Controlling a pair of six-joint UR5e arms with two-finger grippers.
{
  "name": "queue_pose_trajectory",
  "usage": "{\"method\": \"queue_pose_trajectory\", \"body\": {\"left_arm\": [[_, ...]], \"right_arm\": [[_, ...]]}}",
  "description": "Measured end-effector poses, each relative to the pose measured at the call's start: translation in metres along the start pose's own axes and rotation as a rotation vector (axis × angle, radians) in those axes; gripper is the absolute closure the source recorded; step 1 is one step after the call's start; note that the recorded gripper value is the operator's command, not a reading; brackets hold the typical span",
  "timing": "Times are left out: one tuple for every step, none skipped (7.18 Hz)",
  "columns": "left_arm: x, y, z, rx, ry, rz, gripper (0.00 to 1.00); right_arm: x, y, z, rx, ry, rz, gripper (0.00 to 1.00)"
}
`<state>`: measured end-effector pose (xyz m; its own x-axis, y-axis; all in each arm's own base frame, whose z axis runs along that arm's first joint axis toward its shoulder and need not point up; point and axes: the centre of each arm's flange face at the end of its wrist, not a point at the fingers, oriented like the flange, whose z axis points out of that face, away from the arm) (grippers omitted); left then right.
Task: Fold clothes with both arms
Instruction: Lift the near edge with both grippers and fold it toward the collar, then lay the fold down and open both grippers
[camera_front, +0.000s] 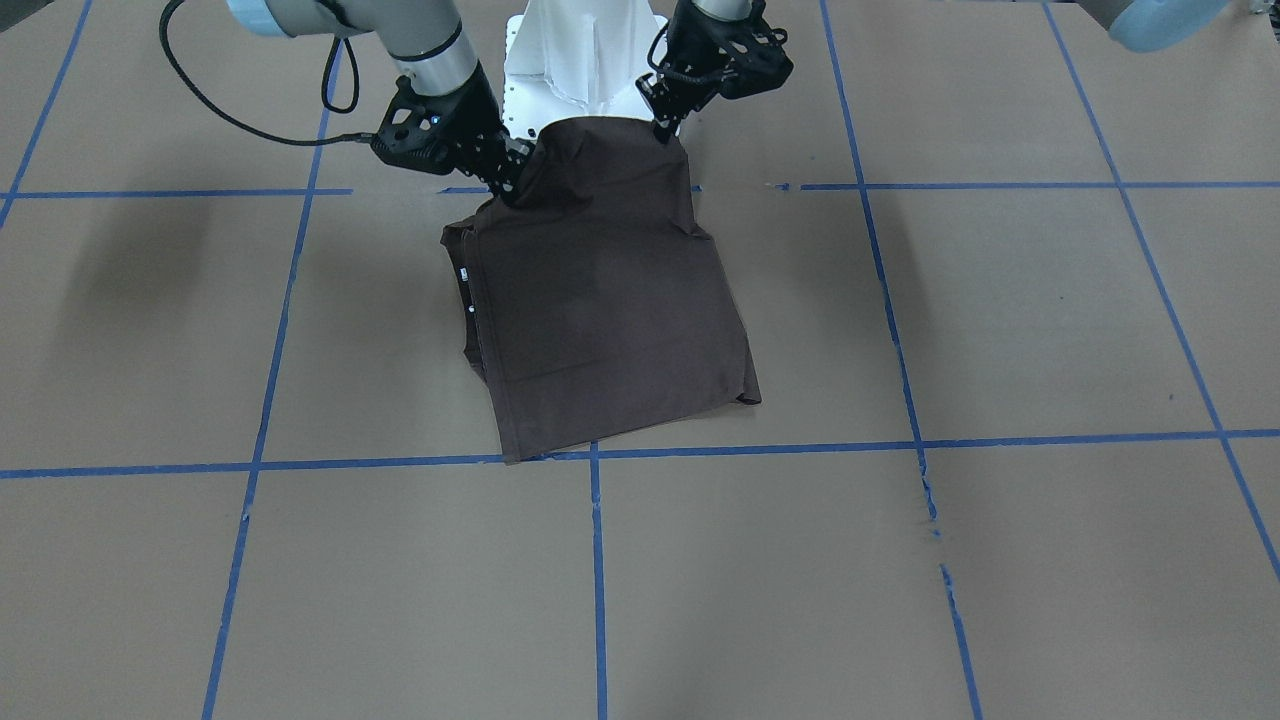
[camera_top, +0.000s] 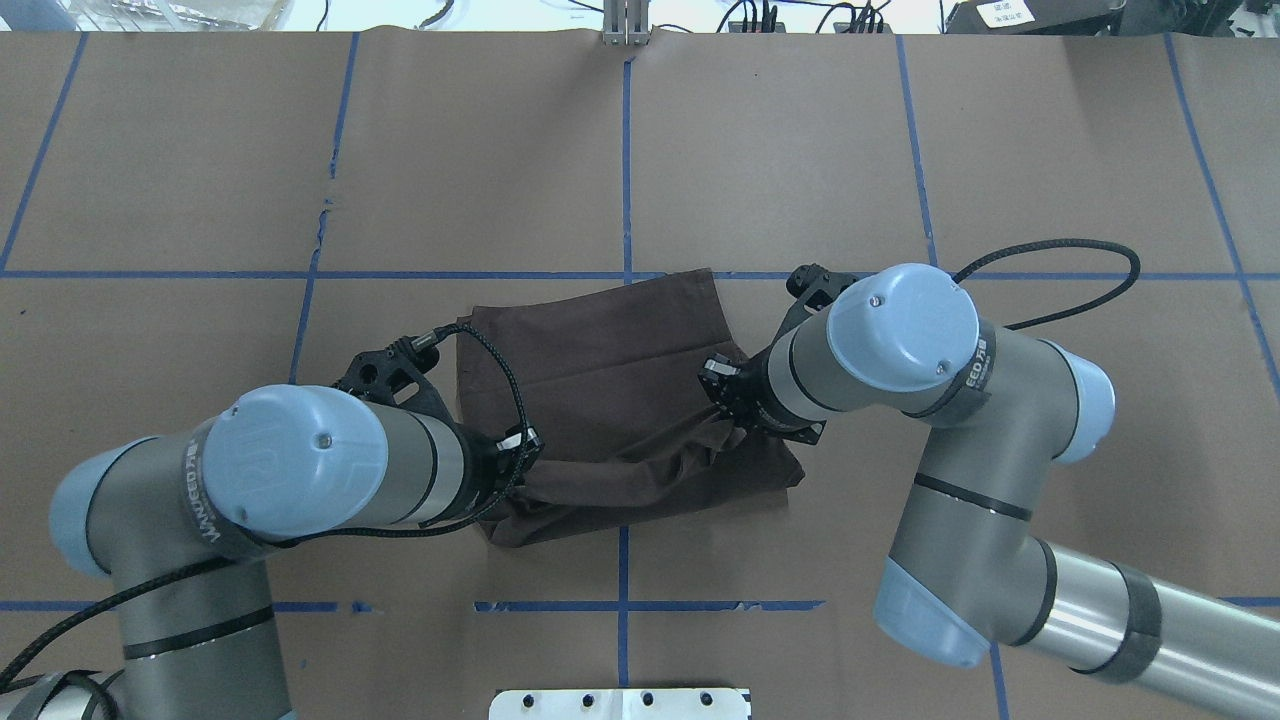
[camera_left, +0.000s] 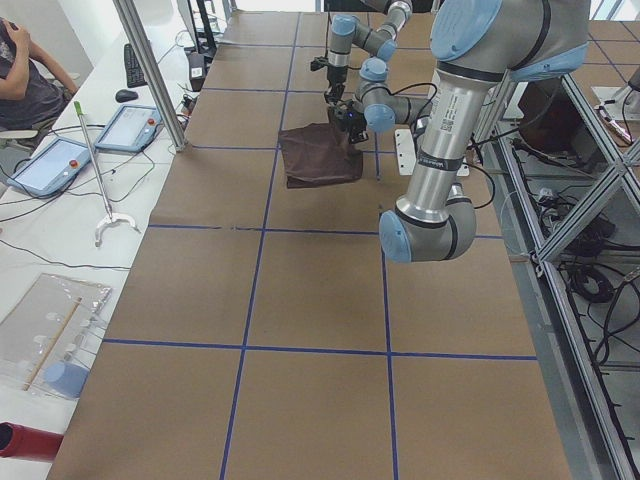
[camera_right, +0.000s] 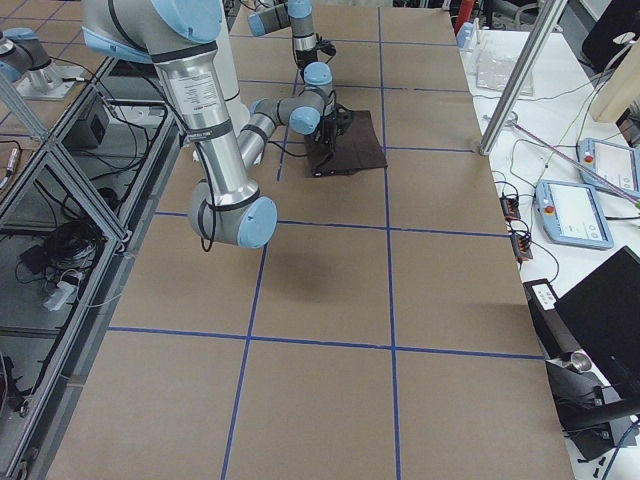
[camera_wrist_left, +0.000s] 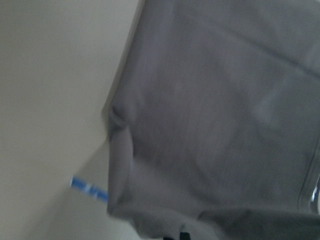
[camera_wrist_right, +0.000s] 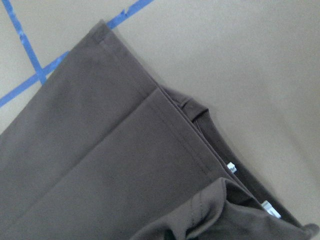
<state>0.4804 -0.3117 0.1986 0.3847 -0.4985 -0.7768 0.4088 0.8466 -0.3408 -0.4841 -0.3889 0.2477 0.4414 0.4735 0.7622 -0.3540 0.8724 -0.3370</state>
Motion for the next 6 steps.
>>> {"method": "queue_pose_trajectory", "body": {"left_arm": [[0.003,-0.013,0.012,0.016,0.007,0.002,1.0],[0.006,-0.021,0.019,0.024,0.017,0.001,1.0],[0.01,-0.032,0.021,0.037,0.028,-0.003,1.0],[0.017,-0.048,0.023,0.062,0.031,-0.004,1.0],[0.032,-0.075,0.035,0.104,0.021,0.008,1.0],[0.047,-0.111,0.058,0.151,-0.002,0.042,0.43]], "right_arm": [[-0.007,-0.013,0.008,0.008,0.006,0.01,1.0],[-0.012,-0.021,0.013,0.012,0.009,0.016,1.0],[-0.022,-0.029,0.019,0.019,0.012,0.023,1.0],[-0.035,-0.041,0.026,0.025,0.02,0.03,1.0],[-0.049,-0.06,0.034,0.014,0.041,0.021,1.0],[-0.06,-0.086,0.047,-0.003,0.075,0.008,0.3]]}}
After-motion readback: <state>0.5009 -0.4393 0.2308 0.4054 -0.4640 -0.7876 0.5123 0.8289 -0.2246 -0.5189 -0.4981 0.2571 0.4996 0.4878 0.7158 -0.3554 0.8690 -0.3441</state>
